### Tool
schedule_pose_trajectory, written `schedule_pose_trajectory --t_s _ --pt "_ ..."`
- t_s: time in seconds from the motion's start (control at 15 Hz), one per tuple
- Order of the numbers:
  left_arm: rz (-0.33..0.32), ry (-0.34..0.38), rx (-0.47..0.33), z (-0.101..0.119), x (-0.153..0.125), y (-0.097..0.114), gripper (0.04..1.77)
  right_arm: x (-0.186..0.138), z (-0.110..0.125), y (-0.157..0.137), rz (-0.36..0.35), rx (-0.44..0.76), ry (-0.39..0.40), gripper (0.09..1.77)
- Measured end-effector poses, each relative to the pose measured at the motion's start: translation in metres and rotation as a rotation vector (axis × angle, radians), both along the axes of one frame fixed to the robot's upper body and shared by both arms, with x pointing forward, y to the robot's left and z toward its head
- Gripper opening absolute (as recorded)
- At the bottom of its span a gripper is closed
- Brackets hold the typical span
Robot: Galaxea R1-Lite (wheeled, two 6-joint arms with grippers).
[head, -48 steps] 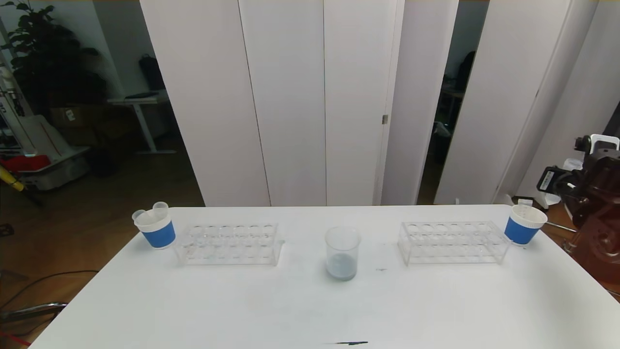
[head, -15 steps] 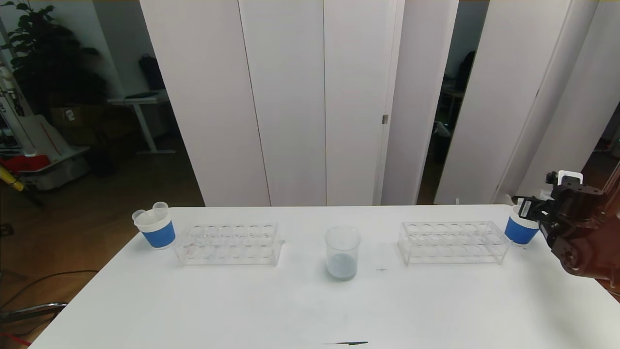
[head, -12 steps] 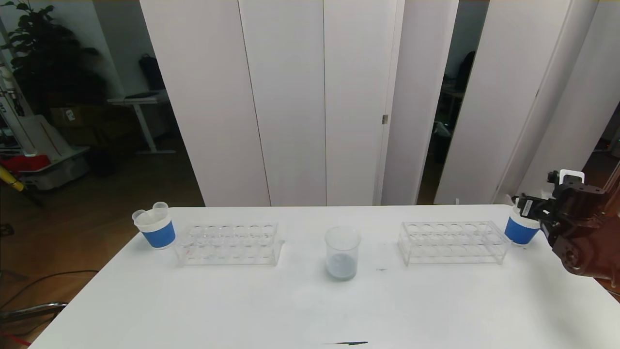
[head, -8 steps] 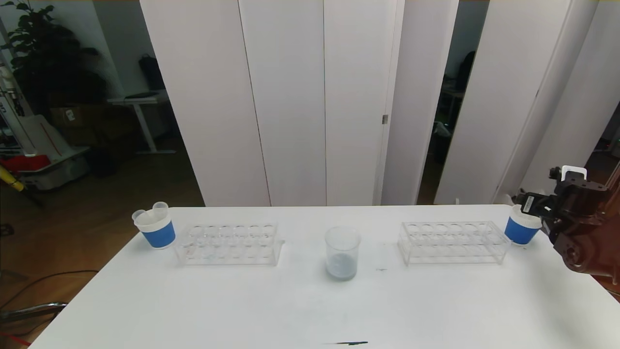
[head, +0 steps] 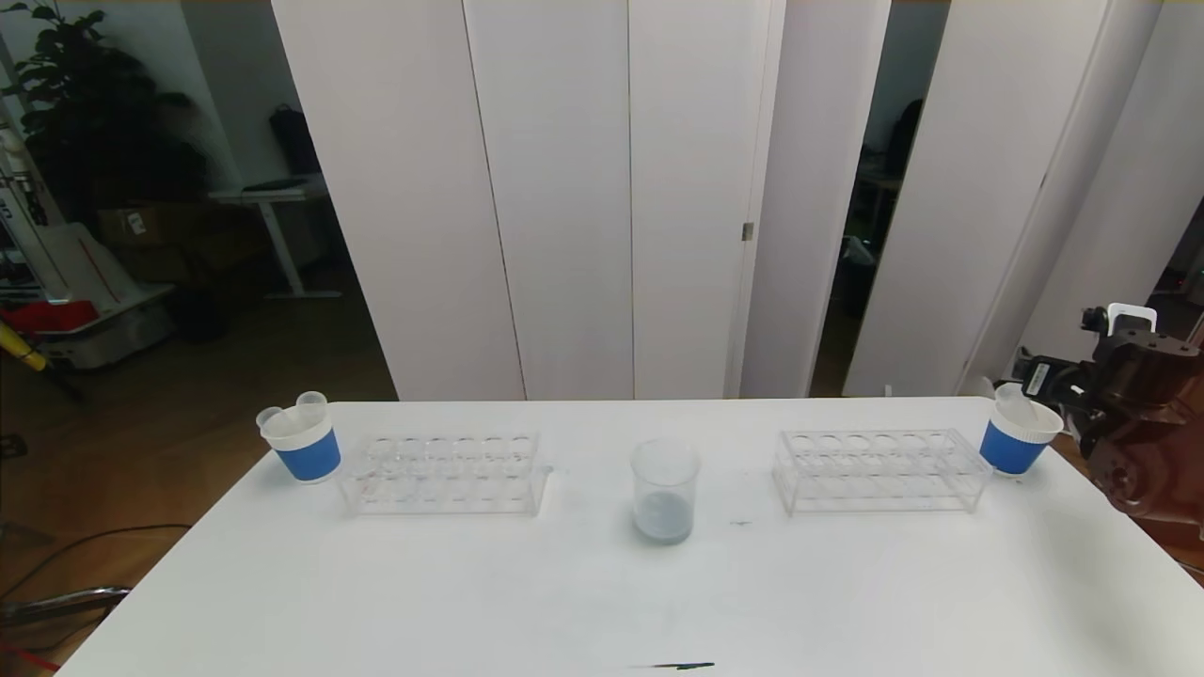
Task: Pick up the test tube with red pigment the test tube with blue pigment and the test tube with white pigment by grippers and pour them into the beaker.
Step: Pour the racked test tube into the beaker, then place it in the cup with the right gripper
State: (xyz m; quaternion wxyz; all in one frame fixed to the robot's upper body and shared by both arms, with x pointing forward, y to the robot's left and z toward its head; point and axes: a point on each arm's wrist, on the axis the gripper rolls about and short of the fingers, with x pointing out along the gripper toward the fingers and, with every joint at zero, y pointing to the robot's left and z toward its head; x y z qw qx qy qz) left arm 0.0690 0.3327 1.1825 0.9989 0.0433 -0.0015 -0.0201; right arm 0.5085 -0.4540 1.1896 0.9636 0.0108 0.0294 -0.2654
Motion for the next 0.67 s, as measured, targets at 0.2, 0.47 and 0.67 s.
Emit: schedule_pose_trajectory --t_s 0.2,0.47,0.67 --pt "0.000 0.000 0.000 0.000 0.000 0.000 1.74 -0.002 0.003 -0.006 -0.014 -0.001 -0.007 1.75" --pt "0.000 0.000 0.000 0.000 0.000 0.000 1.74 -0.007 0.023 -0.010 -0.019 -0.027 -0.047 1.75" --pt "0.000 0.000 0.000 0.000 0.000 0.000 1.74 -0.015 0.058 -0.010 0.032 -0.063 -0.094 1.75"
